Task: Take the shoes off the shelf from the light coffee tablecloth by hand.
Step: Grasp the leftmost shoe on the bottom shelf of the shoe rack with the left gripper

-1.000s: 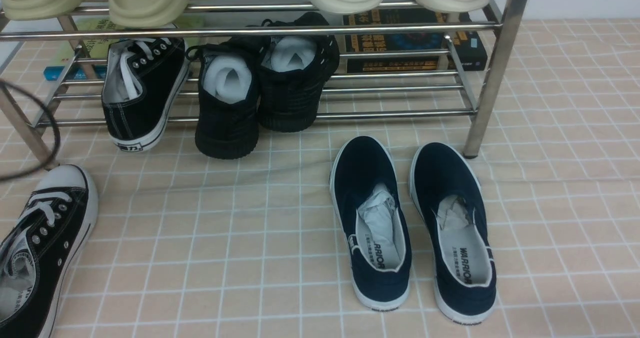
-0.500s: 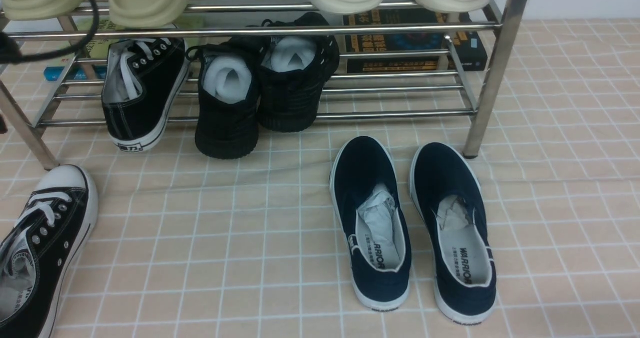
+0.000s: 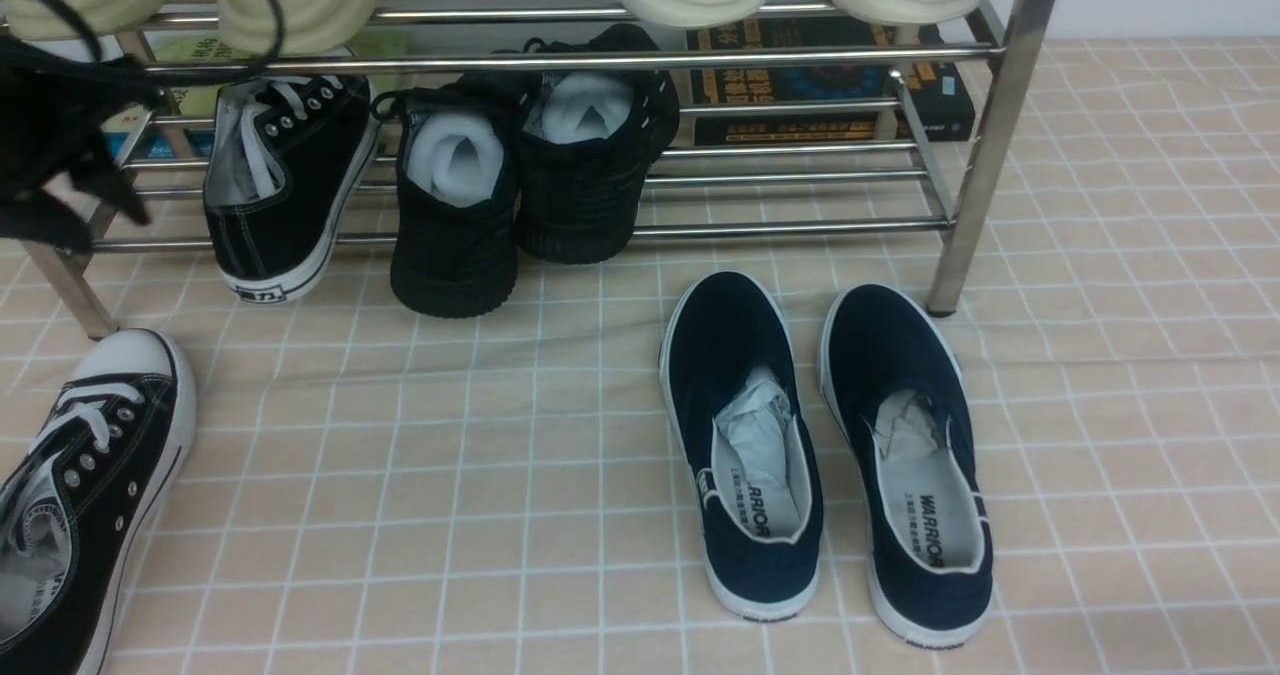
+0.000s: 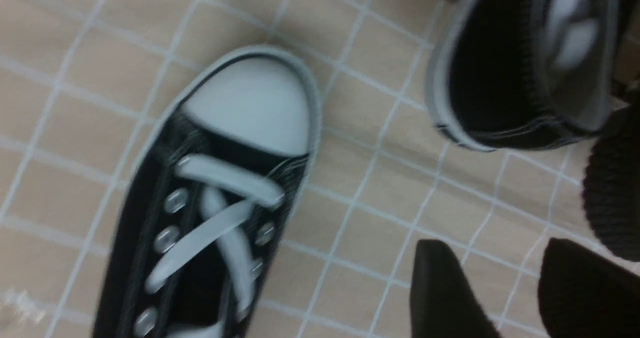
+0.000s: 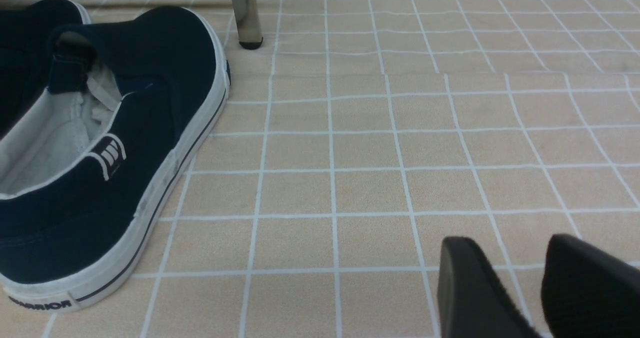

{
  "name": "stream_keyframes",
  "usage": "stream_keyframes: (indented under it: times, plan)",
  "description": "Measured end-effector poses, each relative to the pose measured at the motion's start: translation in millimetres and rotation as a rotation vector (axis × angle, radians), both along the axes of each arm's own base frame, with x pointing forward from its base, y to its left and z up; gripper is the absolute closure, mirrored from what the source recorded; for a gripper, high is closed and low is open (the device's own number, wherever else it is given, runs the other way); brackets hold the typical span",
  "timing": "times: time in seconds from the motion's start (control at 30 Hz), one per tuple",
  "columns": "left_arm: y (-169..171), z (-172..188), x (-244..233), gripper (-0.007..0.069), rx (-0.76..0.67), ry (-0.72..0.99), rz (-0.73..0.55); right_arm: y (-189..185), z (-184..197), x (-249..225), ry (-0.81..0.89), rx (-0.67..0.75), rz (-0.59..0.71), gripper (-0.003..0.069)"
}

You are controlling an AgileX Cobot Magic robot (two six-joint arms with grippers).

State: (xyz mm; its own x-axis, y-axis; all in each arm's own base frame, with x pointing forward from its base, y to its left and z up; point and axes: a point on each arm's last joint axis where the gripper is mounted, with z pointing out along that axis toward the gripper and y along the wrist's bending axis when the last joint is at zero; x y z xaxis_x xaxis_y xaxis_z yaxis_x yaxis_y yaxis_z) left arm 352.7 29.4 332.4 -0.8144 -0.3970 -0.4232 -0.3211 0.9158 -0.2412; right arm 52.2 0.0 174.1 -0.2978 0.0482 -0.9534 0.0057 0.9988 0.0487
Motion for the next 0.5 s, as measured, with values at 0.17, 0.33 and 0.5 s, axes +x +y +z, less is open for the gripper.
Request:
stream_keyframes:
  times: [0.17,0.33,0.5]
  plan:
    - [-17.4,-15.7,27.0,0.0248,0.025,-0.093,-0.048,0.0,0.0,0.0,0.000,0.000,0.000,0.0419]
    - [-14.5,-33.5,42.8,0.0246,0.056,-0.111,-0.046,0.0,0.0,0.0,0.000,0.000,0.000,0.0419]
    - [-11.9,-42.1,49.4,0.0246,0.088,-0.116,-0.051,0.0,0.0,0.0,0.000,0.000,0.000,0.0419]
